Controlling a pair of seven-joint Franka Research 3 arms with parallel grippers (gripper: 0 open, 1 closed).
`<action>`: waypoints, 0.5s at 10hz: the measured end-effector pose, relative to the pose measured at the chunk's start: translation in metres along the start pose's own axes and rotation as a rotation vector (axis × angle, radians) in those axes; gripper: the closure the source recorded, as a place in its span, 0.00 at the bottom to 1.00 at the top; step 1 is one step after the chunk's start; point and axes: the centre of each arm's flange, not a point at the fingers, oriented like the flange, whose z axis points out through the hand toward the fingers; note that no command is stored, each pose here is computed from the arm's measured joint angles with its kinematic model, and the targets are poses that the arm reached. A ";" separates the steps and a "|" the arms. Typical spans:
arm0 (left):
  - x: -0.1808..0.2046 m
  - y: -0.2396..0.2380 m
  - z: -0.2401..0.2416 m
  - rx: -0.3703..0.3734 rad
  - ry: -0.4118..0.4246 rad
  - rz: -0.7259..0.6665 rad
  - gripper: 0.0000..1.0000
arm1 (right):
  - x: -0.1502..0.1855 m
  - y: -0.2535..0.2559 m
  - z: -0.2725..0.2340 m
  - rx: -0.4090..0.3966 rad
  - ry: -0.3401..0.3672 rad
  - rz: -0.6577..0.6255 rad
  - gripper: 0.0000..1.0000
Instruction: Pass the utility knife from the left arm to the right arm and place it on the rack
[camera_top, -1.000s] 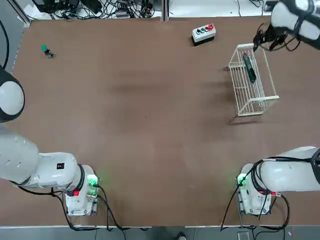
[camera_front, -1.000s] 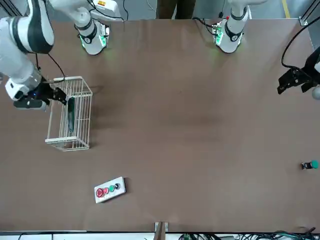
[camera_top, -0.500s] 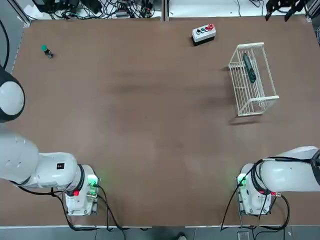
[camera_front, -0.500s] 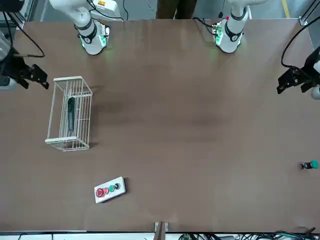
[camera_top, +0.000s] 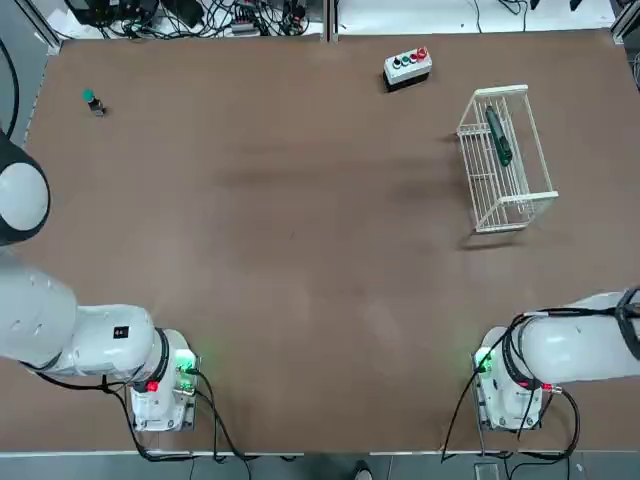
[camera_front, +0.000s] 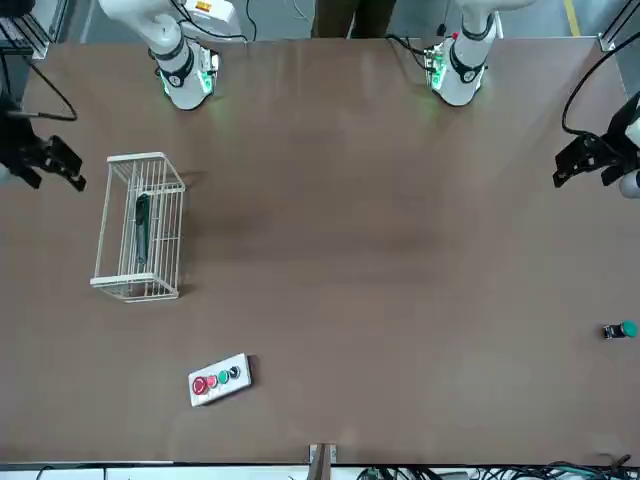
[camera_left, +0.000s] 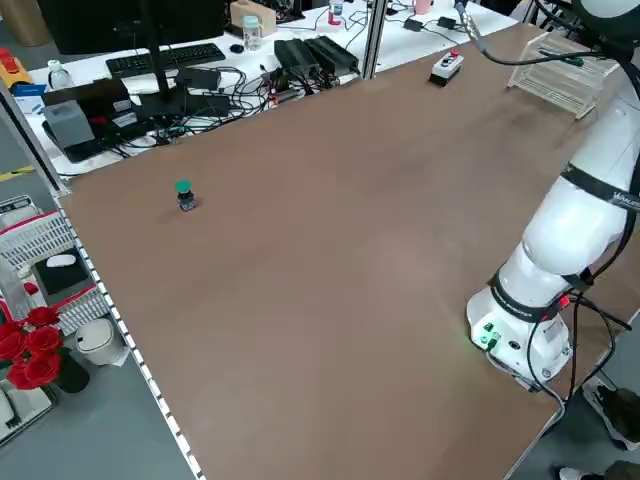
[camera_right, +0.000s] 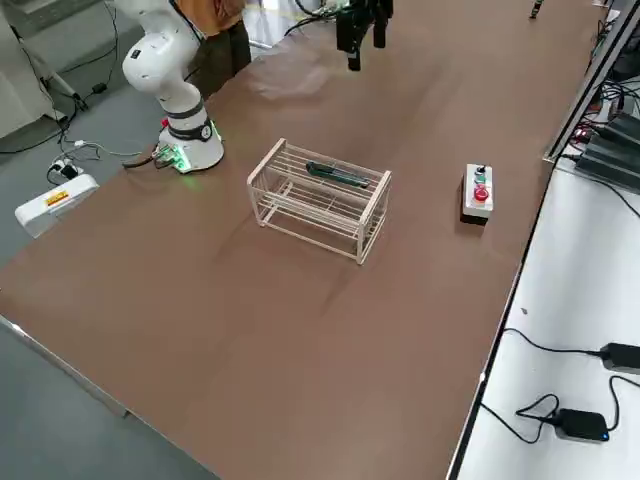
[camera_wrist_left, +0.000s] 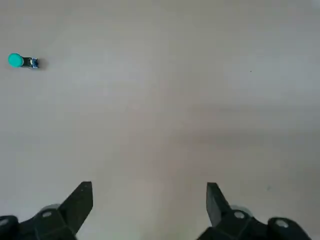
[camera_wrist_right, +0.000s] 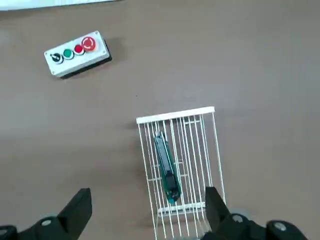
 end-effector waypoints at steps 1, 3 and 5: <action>0.000 0.000 0.000 0.000 0.000 0.000 0.00 | 0.008 0.002 0.004 0.013 -0.004 0.015 0.00; 0.000 0.000 0.000 0.000 0.000 0.000 0.00 | 0.016 0.015 0.012 0.016 -0.024 0.045 0.00; 0.000 0.000 0.000 0.000 0.000 0.000 0.00 | 0.016 0.018 0.011 0.015 -0.039 0.051 0.00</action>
